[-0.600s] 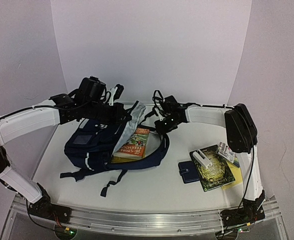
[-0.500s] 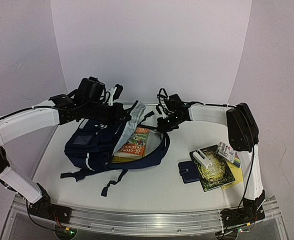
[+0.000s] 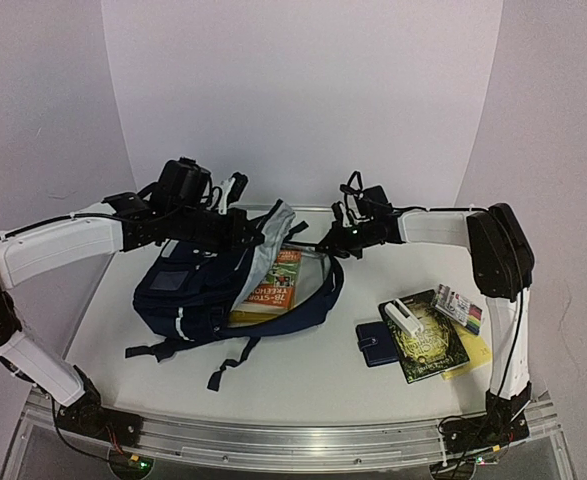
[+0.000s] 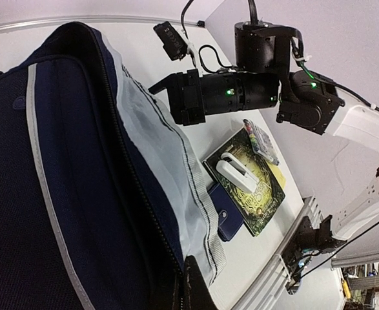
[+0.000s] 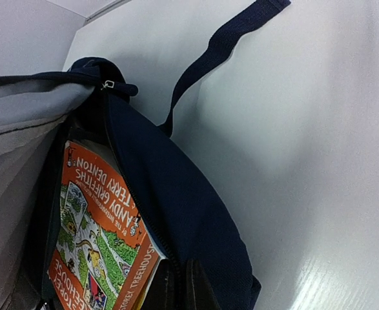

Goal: Pack the student bag
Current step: Adjust the student bag at the center of the board.

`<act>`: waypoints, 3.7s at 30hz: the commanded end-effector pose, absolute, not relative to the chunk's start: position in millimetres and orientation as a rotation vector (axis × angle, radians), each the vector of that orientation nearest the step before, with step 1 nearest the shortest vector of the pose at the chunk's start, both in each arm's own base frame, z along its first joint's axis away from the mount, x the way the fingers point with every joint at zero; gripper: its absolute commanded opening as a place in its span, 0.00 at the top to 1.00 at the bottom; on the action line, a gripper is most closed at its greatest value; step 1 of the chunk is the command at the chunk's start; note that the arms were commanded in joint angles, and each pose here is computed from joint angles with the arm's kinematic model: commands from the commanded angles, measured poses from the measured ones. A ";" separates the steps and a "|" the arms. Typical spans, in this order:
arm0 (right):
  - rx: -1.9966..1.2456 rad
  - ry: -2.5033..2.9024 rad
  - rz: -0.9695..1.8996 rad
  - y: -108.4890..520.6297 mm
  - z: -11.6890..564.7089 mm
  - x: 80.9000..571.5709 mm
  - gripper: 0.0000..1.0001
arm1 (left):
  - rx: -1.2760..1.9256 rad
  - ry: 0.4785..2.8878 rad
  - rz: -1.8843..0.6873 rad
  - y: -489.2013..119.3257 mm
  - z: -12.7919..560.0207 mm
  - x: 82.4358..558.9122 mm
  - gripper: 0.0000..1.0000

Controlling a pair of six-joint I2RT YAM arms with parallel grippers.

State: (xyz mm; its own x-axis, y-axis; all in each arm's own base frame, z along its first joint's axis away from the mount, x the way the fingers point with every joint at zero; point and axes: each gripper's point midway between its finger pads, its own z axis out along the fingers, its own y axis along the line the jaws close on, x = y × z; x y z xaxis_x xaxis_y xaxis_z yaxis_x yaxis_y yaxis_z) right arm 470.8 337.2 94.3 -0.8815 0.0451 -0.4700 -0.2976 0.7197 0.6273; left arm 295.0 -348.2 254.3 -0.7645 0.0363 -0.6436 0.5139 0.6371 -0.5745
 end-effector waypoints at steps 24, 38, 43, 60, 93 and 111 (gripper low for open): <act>-0.170 2.399 0.934 279.7 115.3 451.9 1.00 | -0.025 2.437 -0.973 -286.3 175.3 262.3 0.37; -0.442 2.431 1.039 337.9 107.2 375.5 0.86 | -0.511 2.451 -0.980 -220.6 92.5 292.5 0.29; -0.607 2.416 1.077 358.9 108.1 334.0 0.74 | -0.443 2.466 -0.892 -217.9 95.1 342.2 0.30; -1.014 2.223 1.172 372.7 182.4 271.4 0.29 | -0.354 2.389 -0.842 -155.7 150.4 420.8 0.22; -1.030 2.179 1.343 441.0 160.4 314.9 0.44 | 0.449 2.370 -1.028 -271.4 212.4 306.6 0.30; -1.735 1.609 0.437 396.5 166.0 306.5 0.19 | 0.590 2.454 -0.647 -230.5 195.0 253.8 0.24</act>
